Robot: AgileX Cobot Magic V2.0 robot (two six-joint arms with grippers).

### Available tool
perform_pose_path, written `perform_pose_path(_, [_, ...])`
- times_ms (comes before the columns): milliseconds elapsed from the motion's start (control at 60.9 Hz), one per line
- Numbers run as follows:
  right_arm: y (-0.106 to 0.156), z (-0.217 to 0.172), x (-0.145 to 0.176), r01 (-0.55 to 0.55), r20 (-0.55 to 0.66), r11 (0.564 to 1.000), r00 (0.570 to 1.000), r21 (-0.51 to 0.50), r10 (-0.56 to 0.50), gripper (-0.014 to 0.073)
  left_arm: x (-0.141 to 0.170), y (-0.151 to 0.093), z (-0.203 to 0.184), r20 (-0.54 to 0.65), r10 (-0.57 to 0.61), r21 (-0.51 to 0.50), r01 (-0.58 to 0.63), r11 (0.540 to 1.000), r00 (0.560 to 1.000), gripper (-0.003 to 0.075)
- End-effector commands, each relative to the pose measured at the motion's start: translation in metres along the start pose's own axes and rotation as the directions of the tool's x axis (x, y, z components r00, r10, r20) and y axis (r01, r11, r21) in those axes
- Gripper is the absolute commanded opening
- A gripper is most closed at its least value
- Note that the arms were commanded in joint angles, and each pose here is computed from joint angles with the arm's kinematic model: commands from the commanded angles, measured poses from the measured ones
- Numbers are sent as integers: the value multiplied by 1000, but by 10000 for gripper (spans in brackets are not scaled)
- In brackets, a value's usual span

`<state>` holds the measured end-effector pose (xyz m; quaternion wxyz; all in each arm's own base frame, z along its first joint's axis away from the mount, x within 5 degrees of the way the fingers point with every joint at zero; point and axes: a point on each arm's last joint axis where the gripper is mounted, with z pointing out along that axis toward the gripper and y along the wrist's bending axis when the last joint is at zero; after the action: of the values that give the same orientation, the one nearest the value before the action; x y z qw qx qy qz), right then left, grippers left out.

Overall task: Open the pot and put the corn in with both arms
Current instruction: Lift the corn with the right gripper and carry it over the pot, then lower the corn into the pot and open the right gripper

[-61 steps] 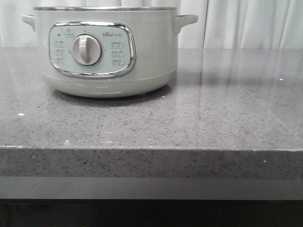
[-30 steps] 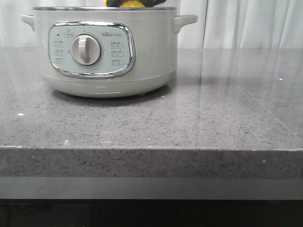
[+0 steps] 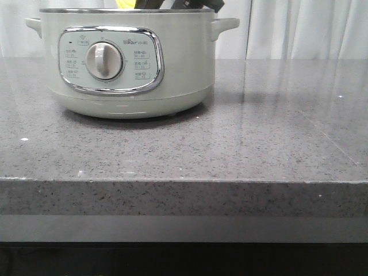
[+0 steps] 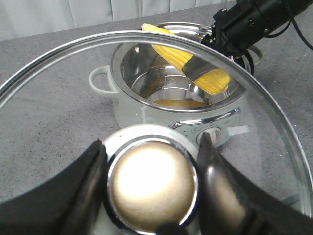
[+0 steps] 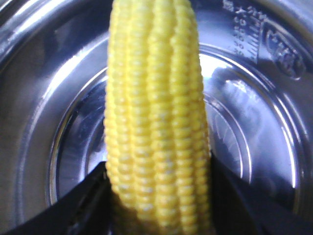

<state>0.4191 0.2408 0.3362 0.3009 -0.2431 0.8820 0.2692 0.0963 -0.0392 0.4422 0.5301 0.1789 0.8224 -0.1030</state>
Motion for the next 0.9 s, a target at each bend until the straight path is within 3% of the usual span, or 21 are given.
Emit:
perform_pose_path(0, [18, -38, -17, 34, 88, 999, 996, -36, -30, 430, -21, 0, -11, 187, -9, -6, 10, 1000, 982, 64])
perform_pose_path(345, [31, -60, -16, 179, -9, 981, 984, -72, -180, 431, -21, 0, -11, 187, -9, -6, 10, 1000, 982, 64])
perform_pose_path(542, [30, -60, -14, 187, -35, 980, 981, -62, -189, 540, -21, 0, -11, 187, -9, -6, 10, 1000, 982, 64])
perform_pose_path(887, [34, -87, -28, 227, 61, 974, 972, -6, -227, 560, -21, 0, -11, 187, -9, -6, 10, 1000, 982, 64])
